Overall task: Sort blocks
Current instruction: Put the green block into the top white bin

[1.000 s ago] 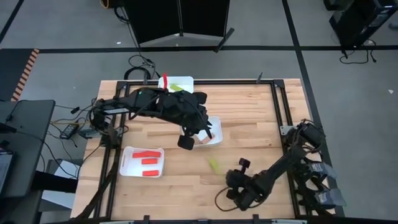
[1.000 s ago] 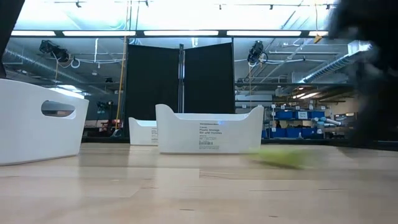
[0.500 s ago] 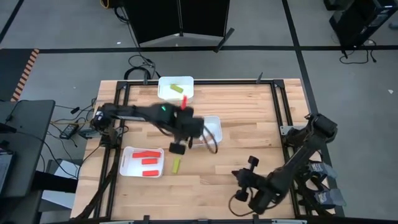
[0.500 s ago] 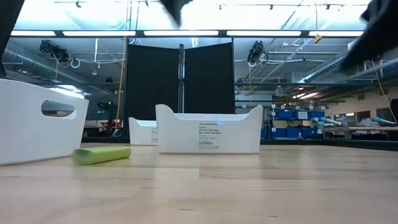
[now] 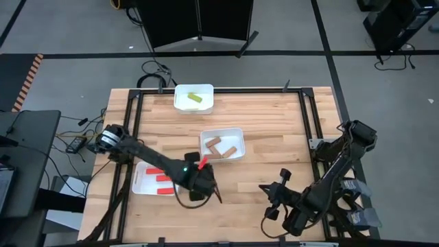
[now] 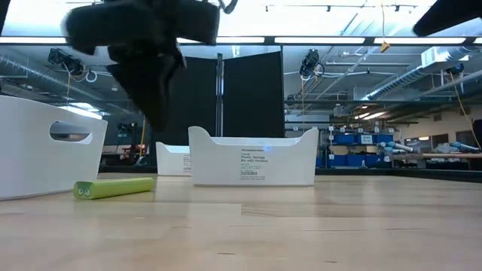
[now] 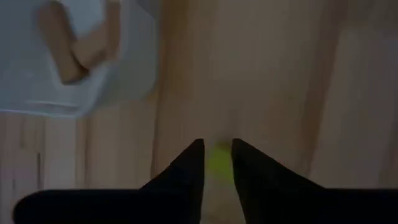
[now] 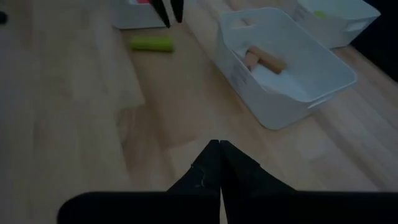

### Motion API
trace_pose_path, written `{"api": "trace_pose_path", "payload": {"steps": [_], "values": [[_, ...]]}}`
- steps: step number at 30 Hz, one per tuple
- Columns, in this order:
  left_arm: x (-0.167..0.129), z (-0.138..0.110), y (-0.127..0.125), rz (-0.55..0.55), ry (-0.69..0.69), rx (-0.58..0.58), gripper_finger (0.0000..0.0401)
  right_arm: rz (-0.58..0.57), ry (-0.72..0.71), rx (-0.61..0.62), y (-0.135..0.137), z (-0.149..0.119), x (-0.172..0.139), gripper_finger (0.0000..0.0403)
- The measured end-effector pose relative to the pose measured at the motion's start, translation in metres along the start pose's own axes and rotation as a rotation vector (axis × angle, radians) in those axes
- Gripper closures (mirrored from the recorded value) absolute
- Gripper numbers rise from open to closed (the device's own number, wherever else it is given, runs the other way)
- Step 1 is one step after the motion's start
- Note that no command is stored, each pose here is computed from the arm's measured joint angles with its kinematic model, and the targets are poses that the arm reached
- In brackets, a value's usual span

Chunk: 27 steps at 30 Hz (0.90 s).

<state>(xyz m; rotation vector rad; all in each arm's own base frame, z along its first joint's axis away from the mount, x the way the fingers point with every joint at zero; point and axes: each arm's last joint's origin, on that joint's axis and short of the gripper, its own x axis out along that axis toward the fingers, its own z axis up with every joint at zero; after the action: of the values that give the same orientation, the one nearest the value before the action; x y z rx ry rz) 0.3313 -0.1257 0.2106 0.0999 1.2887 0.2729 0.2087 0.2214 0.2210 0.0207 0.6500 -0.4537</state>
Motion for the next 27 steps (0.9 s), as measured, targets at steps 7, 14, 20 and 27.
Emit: {"api": "trace_pose_path", "payload": {"steps": [7,14,20,27], "values": [[-0.005,-0.006,-0.009,0.073,-0.072,-0.3,0.0228,-0.011,0.002,0.001,-0.001,0.002,0.003,0.0394],[0.004,-0.003,-0.005,-0.008,0.034,-0.532,0.0125,-0.021,-0.006,-0.009,-0.002,0.004,0.005,0.0394],[0.021,-0.003,-0.007,0.006,0.112,-0.557,0.0091,-0.031,-0.044,-0.028,-0.001,0.006,0.005,0.0394],[0.047,-0.004,-0.014,0.001,0.211,-0.56,0.009,-0.036,-0.049,-0.055,-0.002,0.006,0.005,0.0393]]}}
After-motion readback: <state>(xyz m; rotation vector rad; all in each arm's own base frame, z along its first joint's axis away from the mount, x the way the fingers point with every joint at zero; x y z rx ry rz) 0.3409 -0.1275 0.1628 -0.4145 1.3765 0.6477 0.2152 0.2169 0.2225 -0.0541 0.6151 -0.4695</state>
